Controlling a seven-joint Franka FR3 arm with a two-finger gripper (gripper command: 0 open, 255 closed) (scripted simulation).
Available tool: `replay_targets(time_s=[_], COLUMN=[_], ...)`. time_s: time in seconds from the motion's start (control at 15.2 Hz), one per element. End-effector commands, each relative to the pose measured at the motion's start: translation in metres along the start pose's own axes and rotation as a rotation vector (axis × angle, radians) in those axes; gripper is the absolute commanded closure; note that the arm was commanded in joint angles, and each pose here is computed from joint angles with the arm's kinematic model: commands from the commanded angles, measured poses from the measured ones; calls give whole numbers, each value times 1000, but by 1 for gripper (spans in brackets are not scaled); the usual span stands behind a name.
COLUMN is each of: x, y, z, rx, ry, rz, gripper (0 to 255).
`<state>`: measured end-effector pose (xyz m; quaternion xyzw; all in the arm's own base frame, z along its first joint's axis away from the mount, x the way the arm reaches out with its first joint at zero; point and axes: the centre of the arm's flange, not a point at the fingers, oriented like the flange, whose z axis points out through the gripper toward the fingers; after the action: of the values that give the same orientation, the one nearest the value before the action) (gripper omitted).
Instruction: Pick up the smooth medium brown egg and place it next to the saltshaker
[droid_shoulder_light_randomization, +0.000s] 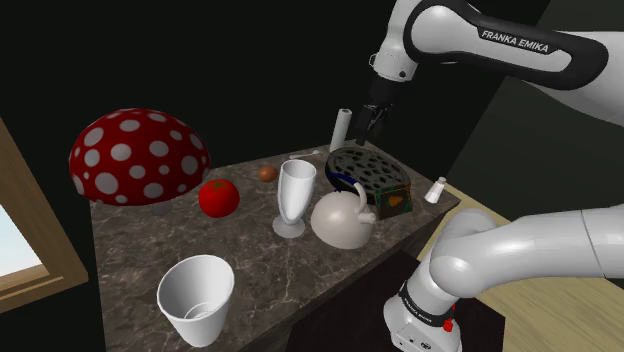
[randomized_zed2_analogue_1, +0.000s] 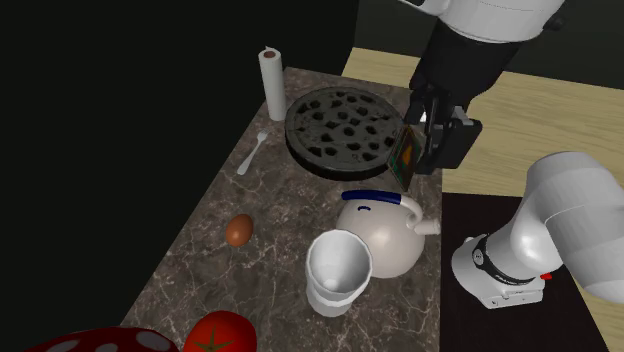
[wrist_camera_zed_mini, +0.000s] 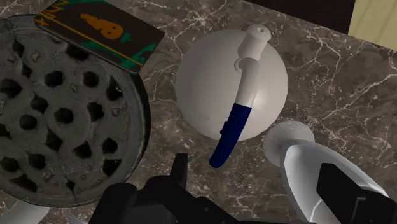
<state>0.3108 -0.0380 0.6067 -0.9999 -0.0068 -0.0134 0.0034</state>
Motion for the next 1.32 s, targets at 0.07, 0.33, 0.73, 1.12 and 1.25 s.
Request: replay_targets(time_s=[0.07, 0.33, 0.73, 1.12, 1.25], x=[7, 35, 82, 134, 152], y=[4, 17, 30, 35, 34], z=[10, 49, 105, 158, 175], rx=[4, 20, 45, 69, 78], ry=[11, 53, 117, 180, 202], rz=[-23, -113, -249, -386, -431], gripper=[0, 0, 0, 0, 0])
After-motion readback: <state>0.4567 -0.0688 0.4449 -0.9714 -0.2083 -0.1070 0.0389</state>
